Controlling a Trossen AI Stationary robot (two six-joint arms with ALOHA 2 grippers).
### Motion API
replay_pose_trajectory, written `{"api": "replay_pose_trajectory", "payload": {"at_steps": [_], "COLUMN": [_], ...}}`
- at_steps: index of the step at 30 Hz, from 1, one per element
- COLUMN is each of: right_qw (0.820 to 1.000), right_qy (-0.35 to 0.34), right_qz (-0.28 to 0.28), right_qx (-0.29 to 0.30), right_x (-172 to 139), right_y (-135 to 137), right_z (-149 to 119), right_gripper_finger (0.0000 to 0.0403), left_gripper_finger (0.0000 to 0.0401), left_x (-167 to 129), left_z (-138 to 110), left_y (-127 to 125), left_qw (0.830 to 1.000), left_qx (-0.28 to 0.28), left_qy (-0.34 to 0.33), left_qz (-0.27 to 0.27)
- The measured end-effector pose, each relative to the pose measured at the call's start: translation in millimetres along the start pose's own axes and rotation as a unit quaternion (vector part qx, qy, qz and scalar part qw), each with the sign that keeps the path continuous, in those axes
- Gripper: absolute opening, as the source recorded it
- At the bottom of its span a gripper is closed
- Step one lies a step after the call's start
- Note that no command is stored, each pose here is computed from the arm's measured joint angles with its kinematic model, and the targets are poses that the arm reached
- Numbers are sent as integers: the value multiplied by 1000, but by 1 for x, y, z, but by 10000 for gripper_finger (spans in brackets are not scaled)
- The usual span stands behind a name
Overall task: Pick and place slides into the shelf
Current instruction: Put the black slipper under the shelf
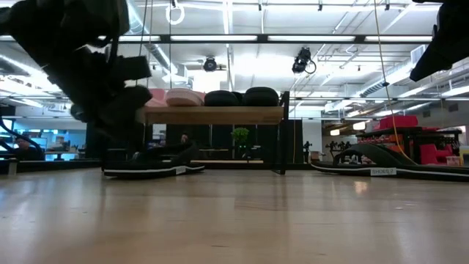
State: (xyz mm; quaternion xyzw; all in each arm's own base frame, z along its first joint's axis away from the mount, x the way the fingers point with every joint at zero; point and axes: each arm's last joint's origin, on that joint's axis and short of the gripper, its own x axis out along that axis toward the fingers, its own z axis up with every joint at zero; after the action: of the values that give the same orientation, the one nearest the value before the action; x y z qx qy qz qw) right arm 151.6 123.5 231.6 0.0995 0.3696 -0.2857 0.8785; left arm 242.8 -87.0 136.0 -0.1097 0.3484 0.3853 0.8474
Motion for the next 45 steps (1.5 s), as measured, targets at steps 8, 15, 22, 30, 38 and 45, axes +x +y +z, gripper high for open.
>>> {"api": "replay_pose_trajectory", "payload": {"at_steps": [8,15,22,30,38,45], "right_qw": [1000,1000,1000,1000,1000,999], "right_qy": [0,0,0,-16,-17,-28], "right_qz": [0,0,0,-4,-4,-7], "right_qx": [0,0,-3,-13,-13,-14], "right_x": [0,0,0,0,0,0], "right_y": [0,0,0,0,0,0], "right_z": [0,0,0,1,1,2], "right_gripper_finger": [80,80,80,80,80,80], "left_gripper_finger": [2,1,1,1,0,1], "left_x": [9,32,56,80,102,112], "left_z": [-4,-1,11,36,57,70], "left_y": [3,4,8,18,39,45], "left_qw": [1000,999,998,998,997,997], "left_qx": [-5,-3,-8,4,-20,-47], "left_qy": [21,22,21,2,5,-17], "left_qz": [21,48,63,55,73,54]}}
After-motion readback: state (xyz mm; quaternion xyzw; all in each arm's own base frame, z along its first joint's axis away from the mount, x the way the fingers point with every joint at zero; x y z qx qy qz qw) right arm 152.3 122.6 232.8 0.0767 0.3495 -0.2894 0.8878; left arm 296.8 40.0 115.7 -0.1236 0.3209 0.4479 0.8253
